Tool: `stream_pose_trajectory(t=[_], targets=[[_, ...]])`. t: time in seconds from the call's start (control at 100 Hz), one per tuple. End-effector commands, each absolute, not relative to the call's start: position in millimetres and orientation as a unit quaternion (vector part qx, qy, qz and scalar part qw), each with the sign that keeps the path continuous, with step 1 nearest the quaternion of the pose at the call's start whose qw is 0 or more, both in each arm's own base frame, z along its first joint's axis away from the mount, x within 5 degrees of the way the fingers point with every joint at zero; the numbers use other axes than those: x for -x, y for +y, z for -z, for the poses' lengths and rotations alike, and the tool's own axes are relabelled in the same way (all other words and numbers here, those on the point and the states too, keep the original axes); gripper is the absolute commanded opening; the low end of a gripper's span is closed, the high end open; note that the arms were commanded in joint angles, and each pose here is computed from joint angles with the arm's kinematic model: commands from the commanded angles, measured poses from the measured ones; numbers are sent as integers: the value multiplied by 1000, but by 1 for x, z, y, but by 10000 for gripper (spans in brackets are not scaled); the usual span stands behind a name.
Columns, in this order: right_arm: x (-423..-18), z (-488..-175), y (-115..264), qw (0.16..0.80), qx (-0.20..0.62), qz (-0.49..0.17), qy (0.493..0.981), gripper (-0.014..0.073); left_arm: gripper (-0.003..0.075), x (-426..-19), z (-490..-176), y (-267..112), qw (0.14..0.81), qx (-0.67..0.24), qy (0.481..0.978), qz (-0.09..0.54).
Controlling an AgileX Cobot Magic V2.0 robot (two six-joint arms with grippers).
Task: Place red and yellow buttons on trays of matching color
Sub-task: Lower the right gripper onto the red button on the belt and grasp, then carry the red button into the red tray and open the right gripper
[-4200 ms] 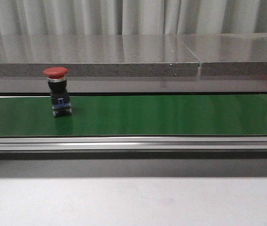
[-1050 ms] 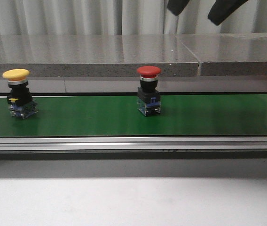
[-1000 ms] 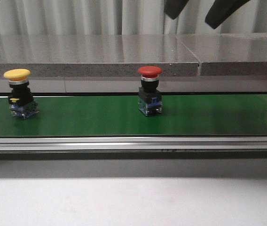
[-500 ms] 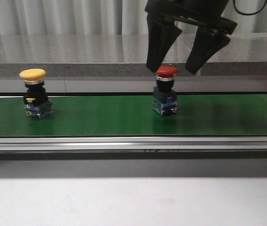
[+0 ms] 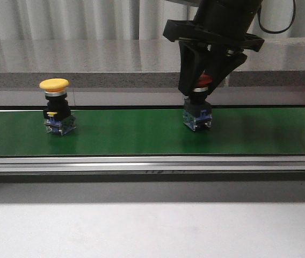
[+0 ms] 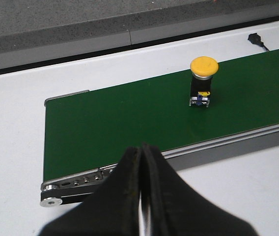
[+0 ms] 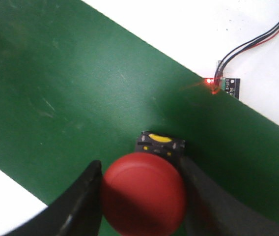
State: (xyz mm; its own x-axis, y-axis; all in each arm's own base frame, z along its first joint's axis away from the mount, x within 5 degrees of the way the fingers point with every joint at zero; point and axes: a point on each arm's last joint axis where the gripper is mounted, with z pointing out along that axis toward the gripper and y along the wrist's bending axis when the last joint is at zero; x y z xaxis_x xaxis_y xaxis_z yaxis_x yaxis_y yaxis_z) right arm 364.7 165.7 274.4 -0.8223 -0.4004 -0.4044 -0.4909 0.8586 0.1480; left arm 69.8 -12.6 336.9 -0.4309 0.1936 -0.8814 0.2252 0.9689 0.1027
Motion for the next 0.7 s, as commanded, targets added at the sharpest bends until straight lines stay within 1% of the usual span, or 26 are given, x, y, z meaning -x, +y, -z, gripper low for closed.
stream_pose_trajectory(t=[0.0,0.17,0.34,0.53,0.69], targets=[[-361,-313,162,248,215,-134,935,164,-21,-72,-350,-14,555,-122,823,22],[-357,-330,143,270,154,-95,946,164,-21,-72,-349,-14,554,-122,823,22],[-350,-351,111,281,108,-66,951,164,-21,-72,-349,-14,554,-122,823,22],[-341,-374,62,302,51,-42,951,164,-21,-72,-349,-14,554,-122,823,22],[-335,-388,17,319,-10,-23,947,164,-20,-72,-349,-14,554,-122,823,22]])
